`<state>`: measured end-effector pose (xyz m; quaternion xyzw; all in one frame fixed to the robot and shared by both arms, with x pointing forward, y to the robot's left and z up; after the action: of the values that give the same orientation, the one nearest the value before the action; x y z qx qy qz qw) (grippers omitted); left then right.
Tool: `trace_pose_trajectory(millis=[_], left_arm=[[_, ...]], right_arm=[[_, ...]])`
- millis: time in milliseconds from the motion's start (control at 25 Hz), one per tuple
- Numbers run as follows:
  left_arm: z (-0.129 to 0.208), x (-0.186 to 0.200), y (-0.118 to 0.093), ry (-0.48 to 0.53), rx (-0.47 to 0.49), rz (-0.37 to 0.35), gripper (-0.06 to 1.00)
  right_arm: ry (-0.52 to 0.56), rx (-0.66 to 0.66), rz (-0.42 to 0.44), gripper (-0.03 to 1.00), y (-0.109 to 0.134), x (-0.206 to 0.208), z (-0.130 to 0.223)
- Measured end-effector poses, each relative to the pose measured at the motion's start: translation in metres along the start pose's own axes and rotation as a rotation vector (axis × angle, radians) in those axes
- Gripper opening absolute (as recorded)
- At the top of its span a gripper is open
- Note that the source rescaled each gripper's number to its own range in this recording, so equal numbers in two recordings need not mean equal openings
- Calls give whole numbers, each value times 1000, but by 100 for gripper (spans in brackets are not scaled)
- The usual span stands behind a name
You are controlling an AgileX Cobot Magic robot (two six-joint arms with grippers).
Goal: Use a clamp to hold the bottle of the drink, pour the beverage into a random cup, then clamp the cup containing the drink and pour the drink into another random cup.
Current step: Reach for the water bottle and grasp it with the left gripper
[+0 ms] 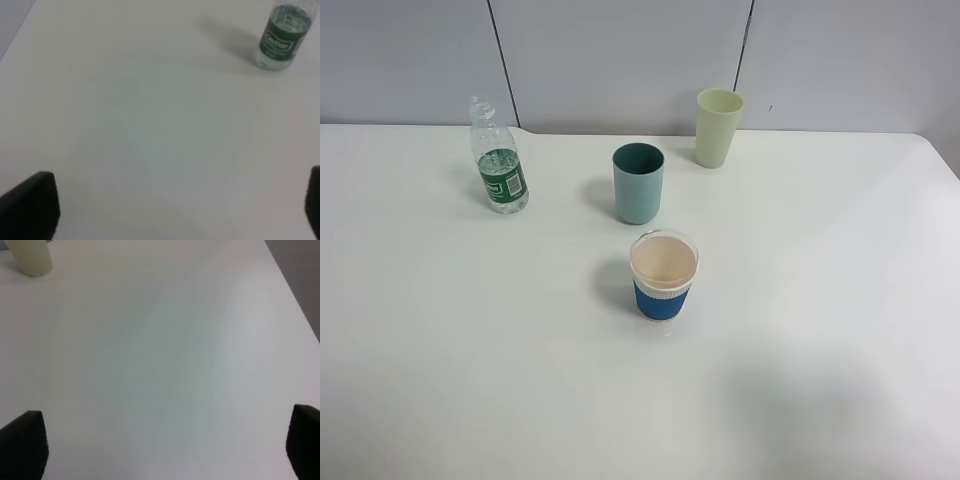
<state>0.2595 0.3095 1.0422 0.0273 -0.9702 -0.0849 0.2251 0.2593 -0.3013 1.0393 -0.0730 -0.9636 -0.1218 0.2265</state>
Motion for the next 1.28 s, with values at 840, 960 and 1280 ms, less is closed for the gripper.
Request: trace_pose_trajectory(millis=[840,960,1280], left_arm=[[-1,0,-4,-4,21,28,100],[-1,0,-4,-4,22,30,100],[-21,-7,-1,-40,21,26,100]], right_arm=[[0,0,0,100,0,0,0],[0,0,0,100,0,0,0],[0,0,0,100,0,0,0]])
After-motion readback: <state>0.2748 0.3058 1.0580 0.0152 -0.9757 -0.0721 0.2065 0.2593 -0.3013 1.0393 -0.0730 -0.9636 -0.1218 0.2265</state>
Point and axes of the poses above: a point on each arm's last joint axis where the gripper is mounted, x pointing back along that axis away from the gripper, y along the wrist's bending axis when the last joint is at zero, z = x × y, the point moved 3 cm from there along -x, pointing out along that axis toward the gripper, and after that the axes turned 14 degrees about -x, right-handed, at the moved point
